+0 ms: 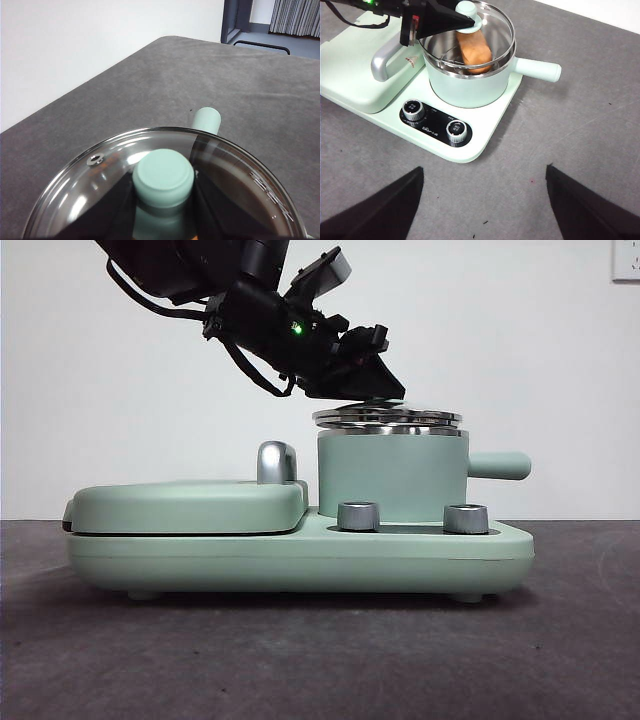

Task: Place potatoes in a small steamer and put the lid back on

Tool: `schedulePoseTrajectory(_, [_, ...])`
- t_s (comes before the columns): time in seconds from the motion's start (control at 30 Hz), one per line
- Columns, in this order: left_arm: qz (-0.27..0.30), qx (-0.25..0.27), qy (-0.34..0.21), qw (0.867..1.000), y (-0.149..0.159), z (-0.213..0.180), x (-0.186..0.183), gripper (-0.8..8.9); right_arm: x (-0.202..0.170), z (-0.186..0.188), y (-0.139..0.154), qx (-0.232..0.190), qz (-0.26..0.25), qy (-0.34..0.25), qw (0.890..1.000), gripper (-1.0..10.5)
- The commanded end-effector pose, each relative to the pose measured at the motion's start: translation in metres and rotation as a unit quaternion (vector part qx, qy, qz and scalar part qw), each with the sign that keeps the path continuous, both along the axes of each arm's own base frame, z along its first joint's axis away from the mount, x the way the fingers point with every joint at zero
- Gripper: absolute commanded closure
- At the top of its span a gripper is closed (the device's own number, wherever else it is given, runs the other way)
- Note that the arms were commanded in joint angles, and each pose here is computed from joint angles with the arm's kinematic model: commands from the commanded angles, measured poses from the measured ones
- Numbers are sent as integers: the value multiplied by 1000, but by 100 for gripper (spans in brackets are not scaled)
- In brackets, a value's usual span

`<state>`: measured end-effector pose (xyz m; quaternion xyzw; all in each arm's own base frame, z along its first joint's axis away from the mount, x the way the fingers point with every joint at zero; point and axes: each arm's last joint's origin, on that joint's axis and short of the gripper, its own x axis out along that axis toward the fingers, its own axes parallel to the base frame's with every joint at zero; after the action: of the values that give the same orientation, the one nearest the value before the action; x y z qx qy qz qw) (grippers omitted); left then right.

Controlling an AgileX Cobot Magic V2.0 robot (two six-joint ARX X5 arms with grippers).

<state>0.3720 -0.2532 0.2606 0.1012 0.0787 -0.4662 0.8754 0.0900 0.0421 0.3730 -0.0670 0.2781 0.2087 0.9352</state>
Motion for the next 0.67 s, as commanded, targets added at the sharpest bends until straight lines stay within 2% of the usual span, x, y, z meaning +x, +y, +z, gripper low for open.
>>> schedulePoseTrajectory(0.03, [-9, -10, -25, 1000, -7, 7, 3, 800, 1, 3, 1, 6, -2, -4, 1000, 571])
schedulePoseTrajectory(0.67, [-16, -2, -11, 1000, -11, -1, 2, 800, 1, 3, 1, 6, -2, -4, 1000, 571])
